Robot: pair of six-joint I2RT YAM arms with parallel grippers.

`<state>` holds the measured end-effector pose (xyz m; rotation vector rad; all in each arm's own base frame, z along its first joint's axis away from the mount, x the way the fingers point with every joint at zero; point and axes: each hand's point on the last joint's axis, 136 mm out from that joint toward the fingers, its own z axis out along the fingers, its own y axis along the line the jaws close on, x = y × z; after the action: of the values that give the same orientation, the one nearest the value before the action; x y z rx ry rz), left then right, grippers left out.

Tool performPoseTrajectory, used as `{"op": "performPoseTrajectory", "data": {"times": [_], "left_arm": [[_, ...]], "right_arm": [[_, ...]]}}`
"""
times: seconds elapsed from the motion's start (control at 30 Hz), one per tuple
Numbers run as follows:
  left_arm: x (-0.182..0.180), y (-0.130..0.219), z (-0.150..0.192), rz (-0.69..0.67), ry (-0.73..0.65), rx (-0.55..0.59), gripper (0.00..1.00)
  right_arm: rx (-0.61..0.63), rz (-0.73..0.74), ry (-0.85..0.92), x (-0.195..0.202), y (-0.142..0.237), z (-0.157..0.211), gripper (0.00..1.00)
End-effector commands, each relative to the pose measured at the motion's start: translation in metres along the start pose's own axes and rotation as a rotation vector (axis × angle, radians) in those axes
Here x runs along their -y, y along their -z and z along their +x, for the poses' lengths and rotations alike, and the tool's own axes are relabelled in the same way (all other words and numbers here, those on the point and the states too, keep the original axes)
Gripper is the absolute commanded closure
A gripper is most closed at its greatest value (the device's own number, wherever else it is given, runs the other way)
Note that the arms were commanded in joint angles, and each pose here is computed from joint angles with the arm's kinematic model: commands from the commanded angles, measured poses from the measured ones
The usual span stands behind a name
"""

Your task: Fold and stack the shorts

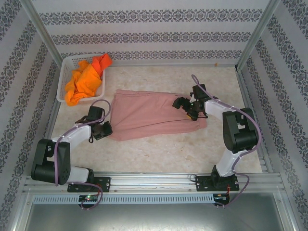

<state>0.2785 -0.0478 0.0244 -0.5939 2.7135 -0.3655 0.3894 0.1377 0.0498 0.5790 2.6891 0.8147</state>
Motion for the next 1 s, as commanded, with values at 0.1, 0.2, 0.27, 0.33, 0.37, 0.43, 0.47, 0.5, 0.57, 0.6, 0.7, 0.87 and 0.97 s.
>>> {"op": "performPoseTrajectory", "data": {"times": [0.1, 0.2, 0.27, 0.33, 0.37, 0.43, 0.47, 0.5, 0.57, 0.6, 0.7, 0.87, 0.97], "left_arm": [[0.031, 0.046, -0.043, 0.149, 0.02, 0.169, 0.6], [0.068, 0.091, -0.067, 0.288, -0.037, 0.259, 0.36], [0.092, 0.118, -0.078, 0.384, -0.073, 0.307, 0.21], [0.113, 0.135, -0.082, 0.45, -0.11, 0.334, 0.14], [0.124, 0.141, -0.081, 0.476, -0.139, 0.343, 0.1], [0.144, 0.147, -0.078, 0.507, -0.196, 0.361, 0.02], [0.156, 0.147, -0.075, 0.522, -0.23, 0.367, 0.0], [0.168, 0.147, -0.073, 0.54, -0.262, 0.37, 0.0], [0.196, 0.142, -0.065, 0.574, -0.321, 0.351, 0.0], [0.209, 0.14, -0.063, 0.591, -0.34, 0.34, 0.0], [0.257, 0.129, -0.054, 0.653, -0.404, 0.297, 0.01], [0.344, 0.1, -0.034, 0.742, -0.499, 0.208, 0.1], [0.394, 0.078, -0.018, 0.817, -0.522, 0.138, 0.22]], "right_arm": [[0.032, -0.066, 0.015, -0.017, 0.022, -0.008, 0.02], [0.121, -0.102, 0.103, -0.041, 0.059, -0.017, 0.02], [0.198, -0.079, 0.176, -0.045, 0.085, -0.023, 0.02], [0.25, -0.057, 0.233, -0.043, 0.104, -0.026, 0.02], [0.271, -0.038, 0.245, -0.037, 0.111, -0.028, 0.02], [0.297, -0.003, 0.24, -0.021, 0.122, -0.032, 0.02], [0.299, 0.002, 0.232, -0.014, 0.126, -0.034, 0.02], [0.298, 0.005, 0.217, -0.007, 0.129, -0.035, 0.02], [0.288, -0.007, 0.19, 0.003, 0.134, -0.036, 0.02], [0.287, -0.008, 0.178, 0.008, 0.135, -0.037, 0.02], [0.283, -0.027, 0.145, 0.02, 0.138, -0.04, 0.02], [0.252, -0.063, 0.119, 0.027, 0.133, -0.039, 0.02], [0.256, -0.065, 0.107, 0.029, 0.134, -0.04, 0.02]]}}
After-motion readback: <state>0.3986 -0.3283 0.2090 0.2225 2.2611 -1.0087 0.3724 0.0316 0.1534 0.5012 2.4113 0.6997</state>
